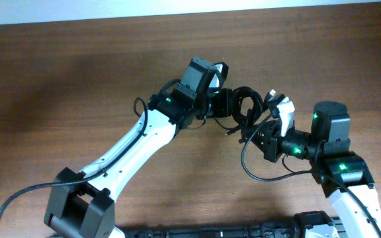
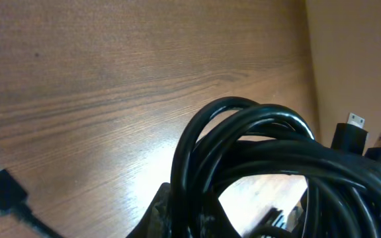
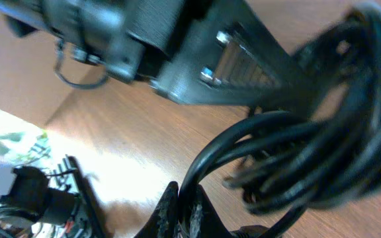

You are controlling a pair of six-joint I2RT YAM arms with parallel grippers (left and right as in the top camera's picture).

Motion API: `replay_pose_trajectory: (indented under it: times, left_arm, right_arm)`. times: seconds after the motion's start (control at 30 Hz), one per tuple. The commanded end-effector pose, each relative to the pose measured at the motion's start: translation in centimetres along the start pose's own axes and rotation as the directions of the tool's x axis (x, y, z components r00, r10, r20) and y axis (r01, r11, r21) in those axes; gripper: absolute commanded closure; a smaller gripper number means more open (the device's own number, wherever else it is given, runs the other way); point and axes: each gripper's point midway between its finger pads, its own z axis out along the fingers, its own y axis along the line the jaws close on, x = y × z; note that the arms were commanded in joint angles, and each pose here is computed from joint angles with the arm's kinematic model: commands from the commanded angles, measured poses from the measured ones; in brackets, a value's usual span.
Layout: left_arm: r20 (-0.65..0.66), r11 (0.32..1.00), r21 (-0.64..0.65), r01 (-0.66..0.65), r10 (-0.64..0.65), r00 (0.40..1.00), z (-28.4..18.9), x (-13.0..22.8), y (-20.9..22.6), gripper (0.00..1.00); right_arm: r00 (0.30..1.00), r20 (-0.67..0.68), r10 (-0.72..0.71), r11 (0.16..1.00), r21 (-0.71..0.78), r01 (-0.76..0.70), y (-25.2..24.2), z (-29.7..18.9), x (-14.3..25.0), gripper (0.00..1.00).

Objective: Untangle cables

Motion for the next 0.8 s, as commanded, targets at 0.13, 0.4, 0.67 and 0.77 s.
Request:
replay_pose_trajectory:
  times: [0.13, 0.4, 0.67, 0.77]
  left_arm:
    - [0.065, 0.977, 0.004, -0.213, 0.213, 0.975, -1.8, -1.5, -1.9, 1.0]
    - [0.039, 0.948, -0.013, -0.318, 0.318, 0.947, -1.8, -1.0, -1.4, 1.0]
    - [0.032, 0.909, -0.02, -0.417, 0.417, 0.908, -1.8, -0.9, -1.3, 1.0]
    - [0.043, 0.894, -0.077, -0.442, 0.445, 0.894, -1.8, -1.5, -0.5, 1.0]
  right_arm:
    - [0.996, 0.053, -0.078, 0.975, -0.205, 0.088, 3.9, -0.7, -1.6, 0.96]
    - [0.996, 0.067, -0.06, 0.976, -0.206, 0.073, 4.0, -0.7, -2.2, 0.96]
    - [0.996, 0.088, -0.024, 0.962, -0.269, 0.047, 5.2, -1.2, -3.3, 0.96]
    - [0.996, 0.09, -0.017, 0.961, -0.275, 0.041, 5.3, -1.2, -3.5, 0.96]
